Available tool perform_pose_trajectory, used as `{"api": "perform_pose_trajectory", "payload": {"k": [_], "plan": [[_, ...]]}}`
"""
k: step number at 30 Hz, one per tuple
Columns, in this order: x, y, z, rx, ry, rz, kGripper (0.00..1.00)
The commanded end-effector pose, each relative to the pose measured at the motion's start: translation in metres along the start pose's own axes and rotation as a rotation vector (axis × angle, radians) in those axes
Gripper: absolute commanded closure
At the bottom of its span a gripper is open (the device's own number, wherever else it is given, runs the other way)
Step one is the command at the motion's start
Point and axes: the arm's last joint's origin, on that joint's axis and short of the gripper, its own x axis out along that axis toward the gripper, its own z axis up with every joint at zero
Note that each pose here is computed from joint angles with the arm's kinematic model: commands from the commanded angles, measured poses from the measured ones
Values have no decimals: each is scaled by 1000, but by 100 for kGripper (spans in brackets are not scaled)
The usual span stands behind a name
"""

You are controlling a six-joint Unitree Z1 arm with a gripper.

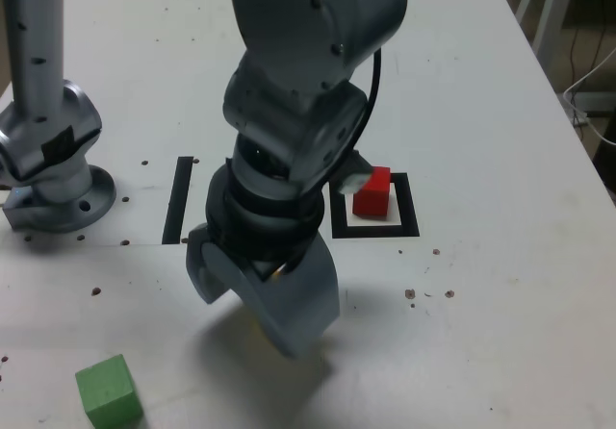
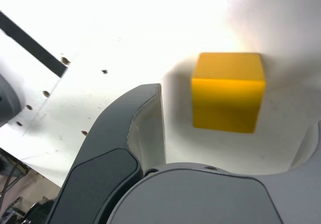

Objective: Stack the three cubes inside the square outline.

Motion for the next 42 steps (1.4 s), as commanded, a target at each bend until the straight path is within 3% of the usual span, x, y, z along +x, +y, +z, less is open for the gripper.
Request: {"api": "perform_pose_trajectory", "payload": {"k": [1, 7, 14, 20, 28, 37, 42], "plan": [[3, -1, 5, 11, -1, -14, 7], [7, -1, 9, 15, 8, -34, 22], [11, 1, 10, 9, 27, -38, 50], [11, 1, 12, 23, 11, -33, 72], [10, 2, 14, 25, -1, -25, 72], [9, 2, 12, 15, 9, -23, 72], [-1, 2, 4, -22, 36, 9, 72]]}}
